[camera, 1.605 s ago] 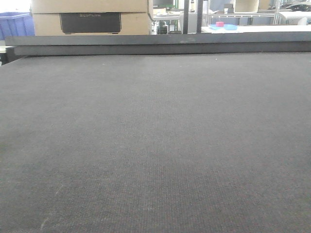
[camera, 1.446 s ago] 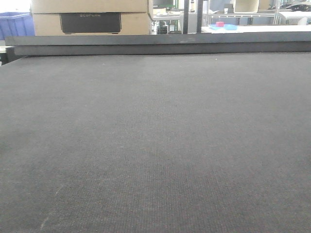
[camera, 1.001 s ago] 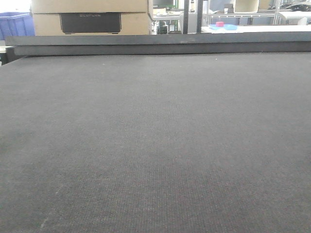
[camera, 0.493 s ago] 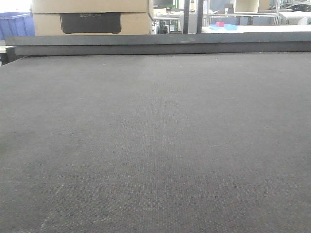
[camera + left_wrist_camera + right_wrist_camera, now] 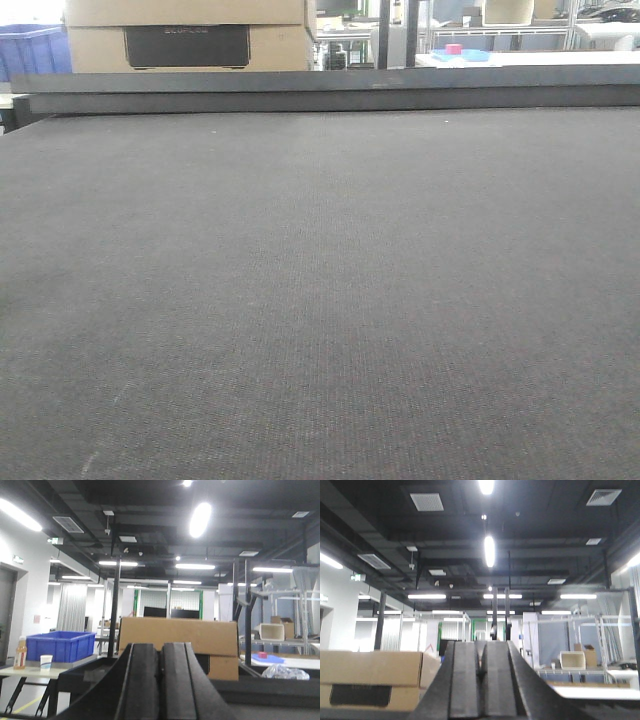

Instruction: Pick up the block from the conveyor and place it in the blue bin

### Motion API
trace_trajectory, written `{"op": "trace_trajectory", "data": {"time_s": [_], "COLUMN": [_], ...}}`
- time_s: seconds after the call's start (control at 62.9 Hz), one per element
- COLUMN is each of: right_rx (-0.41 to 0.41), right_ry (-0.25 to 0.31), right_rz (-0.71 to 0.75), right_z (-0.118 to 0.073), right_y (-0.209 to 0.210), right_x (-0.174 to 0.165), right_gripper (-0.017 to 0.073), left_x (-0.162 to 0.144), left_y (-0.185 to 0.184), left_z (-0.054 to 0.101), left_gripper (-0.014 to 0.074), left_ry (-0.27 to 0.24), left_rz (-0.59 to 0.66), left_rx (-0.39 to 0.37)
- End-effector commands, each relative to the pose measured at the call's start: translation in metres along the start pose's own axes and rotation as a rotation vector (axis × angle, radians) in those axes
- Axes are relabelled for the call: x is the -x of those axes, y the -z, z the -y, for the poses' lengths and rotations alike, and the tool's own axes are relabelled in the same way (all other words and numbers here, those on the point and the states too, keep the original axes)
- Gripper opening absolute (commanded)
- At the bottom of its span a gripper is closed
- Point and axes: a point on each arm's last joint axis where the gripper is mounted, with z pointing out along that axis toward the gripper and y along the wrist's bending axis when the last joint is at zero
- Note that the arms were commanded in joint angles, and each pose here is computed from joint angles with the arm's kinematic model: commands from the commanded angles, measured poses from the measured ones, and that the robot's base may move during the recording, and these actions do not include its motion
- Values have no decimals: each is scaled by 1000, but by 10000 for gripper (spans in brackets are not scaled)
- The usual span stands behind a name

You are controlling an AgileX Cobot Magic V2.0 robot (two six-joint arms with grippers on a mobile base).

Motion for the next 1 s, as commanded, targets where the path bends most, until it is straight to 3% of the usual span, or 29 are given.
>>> {"op": "trace_trajectory", "data": {"time_s": [0.0, 0.238, 0.397, 0.667, 0.842, 0.985], "right_rx": [0, 7, 11, 22, 24, 26], "right_ry": [2, -1, -1, -1, 1, 2], "right_rz": [84, 88, -79, -501, -727, -1029], "right_z": [-1, -4, -6, -10, -12, -13], "right_y": [-6, -28, -53, -94, -126, -147], "right_x": [23, 65, 71, 79, 71, 47], "right_gripper": [-162, -162, -162, -162, -162, -162], "left_x": [20, 62, 84, 107, 89, 61], "left_y": [-4, -21, -45, -94, -127, -148], "left_z": [0, 1, 4, 6, 7, 10], "left_gripper": [-111, -111, -111, -111, -111, -111], "left_ry": [3, -19, -22, -69, -72, -37], "left_rz": [50, 74, -135, -455, -686, -923], "left_rx": [3, -6, -27, -48, -58, -75]}}
